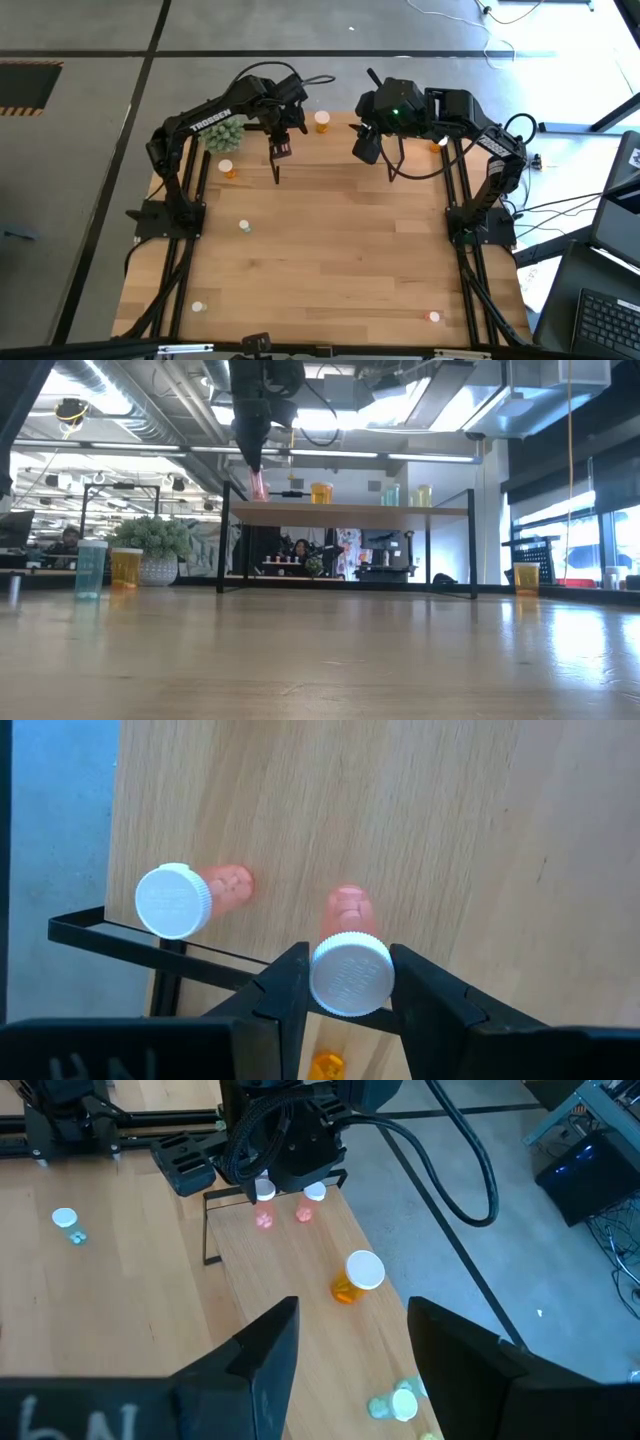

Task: Pick and place medicine bottles onto shelf by color
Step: Put the top red medicine bottle on the shelf, aligned with the other red medicine bottle

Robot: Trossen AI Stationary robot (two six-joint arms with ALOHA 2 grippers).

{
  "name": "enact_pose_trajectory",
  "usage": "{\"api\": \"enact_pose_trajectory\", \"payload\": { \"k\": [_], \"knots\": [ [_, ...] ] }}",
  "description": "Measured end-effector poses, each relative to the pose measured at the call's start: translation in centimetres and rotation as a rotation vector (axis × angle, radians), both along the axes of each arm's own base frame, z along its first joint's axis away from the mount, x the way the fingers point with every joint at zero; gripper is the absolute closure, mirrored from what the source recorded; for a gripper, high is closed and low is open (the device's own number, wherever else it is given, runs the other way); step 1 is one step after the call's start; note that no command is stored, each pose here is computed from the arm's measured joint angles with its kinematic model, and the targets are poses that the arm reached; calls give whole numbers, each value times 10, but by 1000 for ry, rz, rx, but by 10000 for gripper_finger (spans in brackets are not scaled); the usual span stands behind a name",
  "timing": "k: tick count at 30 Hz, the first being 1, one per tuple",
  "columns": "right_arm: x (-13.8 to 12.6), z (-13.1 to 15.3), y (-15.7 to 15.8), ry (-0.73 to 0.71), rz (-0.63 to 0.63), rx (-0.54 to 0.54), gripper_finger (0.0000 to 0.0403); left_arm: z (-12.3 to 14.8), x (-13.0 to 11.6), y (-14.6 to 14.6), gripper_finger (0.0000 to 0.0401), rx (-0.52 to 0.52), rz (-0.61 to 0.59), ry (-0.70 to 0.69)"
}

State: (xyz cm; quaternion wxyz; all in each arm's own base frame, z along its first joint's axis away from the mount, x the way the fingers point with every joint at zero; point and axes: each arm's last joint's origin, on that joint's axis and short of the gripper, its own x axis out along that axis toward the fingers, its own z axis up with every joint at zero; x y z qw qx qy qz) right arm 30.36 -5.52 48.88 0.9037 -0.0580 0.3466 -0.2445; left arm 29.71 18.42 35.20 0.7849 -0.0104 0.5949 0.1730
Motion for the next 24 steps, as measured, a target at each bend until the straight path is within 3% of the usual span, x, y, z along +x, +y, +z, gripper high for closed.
{"api": "enact_pose_trajectory", "payload": {
  "k": [24],
  "knots": [
    [0, 0, 0, 0, 0, 0, 212, 1, 1, 1, 282, 28, -26, 7]
  ]
}}
